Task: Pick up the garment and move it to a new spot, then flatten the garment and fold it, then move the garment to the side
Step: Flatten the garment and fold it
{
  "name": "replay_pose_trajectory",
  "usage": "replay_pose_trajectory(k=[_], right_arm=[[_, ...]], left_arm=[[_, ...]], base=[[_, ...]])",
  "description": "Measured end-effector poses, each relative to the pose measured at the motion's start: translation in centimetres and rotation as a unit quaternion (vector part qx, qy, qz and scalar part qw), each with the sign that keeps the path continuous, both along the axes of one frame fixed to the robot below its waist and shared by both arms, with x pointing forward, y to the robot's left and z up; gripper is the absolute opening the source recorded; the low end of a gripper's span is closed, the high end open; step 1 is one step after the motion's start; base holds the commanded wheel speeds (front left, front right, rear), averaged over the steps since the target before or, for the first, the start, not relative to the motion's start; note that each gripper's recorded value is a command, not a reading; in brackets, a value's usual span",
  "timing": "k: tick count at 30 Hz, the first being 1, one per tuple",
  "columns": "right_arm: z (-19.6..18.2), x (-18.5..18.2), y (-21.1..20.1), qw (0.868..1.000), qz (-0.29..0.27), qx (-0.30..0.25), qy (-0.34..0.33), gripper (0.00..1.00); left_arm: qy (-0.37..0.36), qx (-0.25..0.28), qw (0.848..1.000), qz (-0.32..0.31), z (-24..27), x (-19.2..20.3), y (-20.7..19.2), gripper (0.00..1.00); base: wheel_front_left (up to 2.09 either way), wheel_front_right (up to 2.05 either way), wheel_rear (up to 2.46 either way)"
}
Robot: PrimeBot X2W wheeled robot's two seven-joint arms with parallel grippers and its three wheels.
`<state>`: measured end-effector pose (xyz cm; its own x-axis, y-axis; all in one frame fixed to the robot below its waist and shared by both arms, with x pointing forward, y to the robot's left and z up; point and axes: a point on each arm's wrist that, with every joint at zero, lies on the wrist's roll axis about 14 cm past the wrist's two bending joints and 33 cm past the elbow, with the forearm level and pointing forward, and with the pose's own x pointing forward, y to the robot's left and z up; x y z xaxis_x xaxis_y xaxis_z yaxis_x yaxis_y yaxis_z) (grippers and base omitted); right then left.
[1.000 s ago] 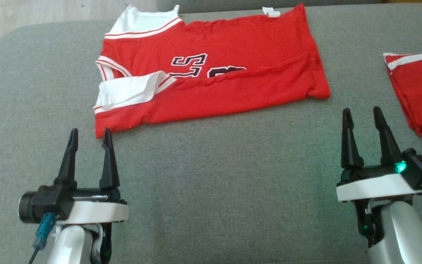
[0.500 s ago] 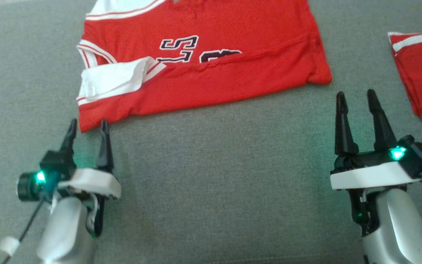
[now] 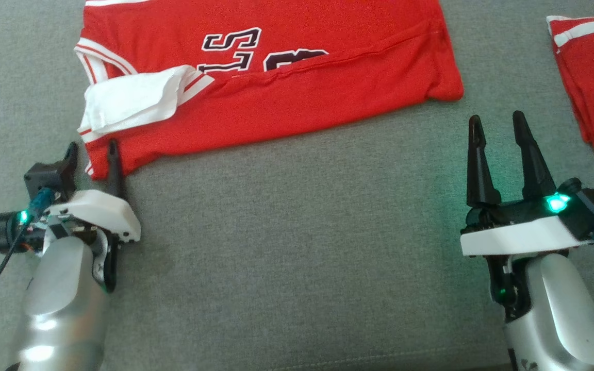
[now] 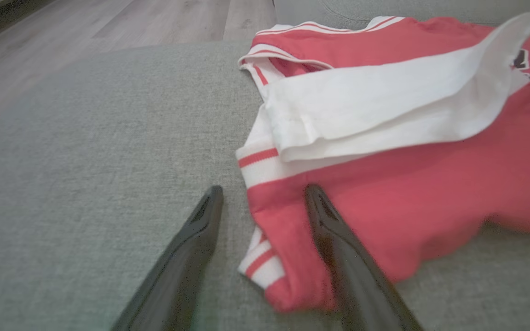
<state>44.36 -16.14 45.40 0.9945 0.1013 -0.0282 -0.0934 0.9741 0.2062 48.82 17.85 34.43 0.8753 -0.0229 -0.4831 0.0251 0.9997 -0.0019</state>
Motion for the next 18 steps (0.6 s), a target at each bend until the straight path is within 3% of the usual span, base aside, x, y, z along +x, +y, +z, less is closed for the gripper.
replay_pose_trajectory(k=[1,9,14,18], right_arm=[[0.1,0.0,0.0,1.000,0.000,0.000,-0.001,1.00],[0.7,-0.6,0.3,1.000,0.003,0.003,-0.004,1.00],[0.2,-0.8,1.0,1.000,0.015,-0.002,0.007,1.00],[-0.6,0.2,1.0,0.999,0.020,-0.021,0.027,1.00]], left_arm=[[0.002,0.000,1.000,-0.003,0.0,0.1,-0.1,0.01],[-0.059,-0.008,0.998,-0.015,2.4,0.3,-0.8,0.00],[-0.144,-0.003,0.989,-0.044,7.1,1.2,-2.2,0.00],[-0.168,-0.012,0.984,-0.058,8.6,0.9,-3.4,0.00]], base=[[0.00,0.00,0.00],[0.00,0.00,0.00],[0.00,0.00,0.00],[0.00,0.00,0.00]])
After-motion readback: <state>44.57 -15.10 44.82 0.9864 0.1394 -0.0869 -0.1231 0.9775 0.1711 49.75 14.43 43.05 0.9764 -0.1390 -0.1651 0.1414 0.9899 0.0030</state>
